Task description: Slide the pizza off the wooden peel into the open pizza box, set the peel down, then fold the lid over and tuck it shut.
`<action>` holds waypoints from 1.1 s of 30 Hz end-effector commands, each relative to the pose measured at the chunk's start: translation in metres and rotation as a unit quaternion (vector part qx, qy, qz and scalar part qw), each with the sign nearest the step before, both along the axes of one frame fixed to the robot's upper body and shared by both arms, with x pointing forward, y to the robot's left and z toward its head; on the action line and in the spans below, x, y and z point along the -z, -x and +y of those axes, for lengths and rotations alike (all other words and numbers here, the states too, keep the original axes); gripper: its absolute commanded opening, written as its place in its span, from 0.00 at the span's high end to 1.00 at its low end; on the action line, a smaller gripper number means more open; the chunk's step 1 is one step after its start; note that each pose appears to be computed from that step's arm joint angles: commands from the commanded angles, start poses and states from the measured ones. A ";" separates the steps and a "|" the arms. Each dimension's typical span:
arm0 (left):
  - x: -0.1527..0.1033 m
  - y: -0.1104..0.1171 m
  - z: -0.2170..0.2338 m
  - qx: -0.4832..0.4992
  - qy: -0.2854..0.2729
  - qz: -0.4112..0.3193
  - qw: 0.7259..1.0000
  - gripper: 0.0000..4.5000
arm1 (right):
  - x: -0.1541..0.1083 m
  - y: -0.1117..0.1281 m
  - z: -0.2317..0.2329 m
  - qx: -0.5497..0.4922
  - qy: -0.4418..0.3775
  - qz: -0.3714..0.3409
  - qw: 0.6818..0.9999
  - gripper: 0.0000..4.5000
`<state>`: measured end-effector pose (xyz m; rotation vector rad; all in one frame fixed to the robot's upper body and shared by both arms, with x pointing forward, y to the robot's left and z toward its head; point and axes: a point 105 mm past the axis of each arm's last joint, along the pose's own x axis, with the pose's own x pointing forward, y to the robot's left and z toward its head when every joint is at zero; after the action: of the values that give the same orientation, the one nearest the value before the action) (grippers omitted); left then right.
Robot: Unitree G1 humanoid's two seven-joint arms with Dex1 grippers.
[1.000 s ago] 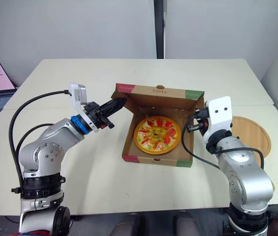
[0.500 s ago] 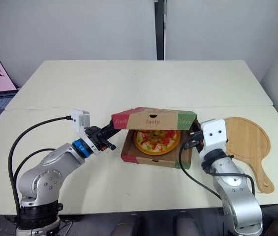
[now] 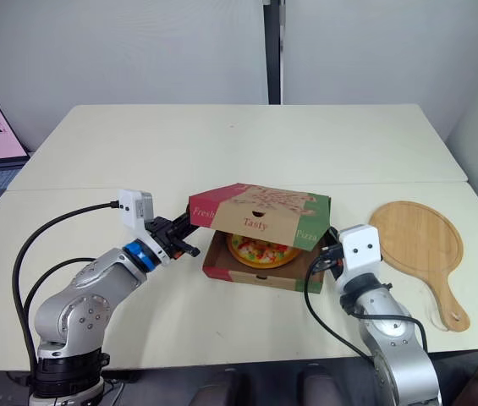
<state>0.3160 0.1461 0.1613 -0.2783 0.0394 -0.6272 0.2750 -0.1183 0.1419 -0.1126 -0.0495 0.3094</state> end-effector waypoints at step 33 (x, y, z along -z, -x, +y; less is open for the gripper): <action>0.001 -0.002 0.007 0.011 -0.056 -0.034 0.998 1.00 | -0.044 0.010 -0.089 -0.070 0.101 0.024 0.992 0.29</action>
<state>0.3174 0.1537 0.1516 -0.1781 0.0451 -0.6435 0.2670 -0.2161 0.1655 -0.3021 0.0886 0.4314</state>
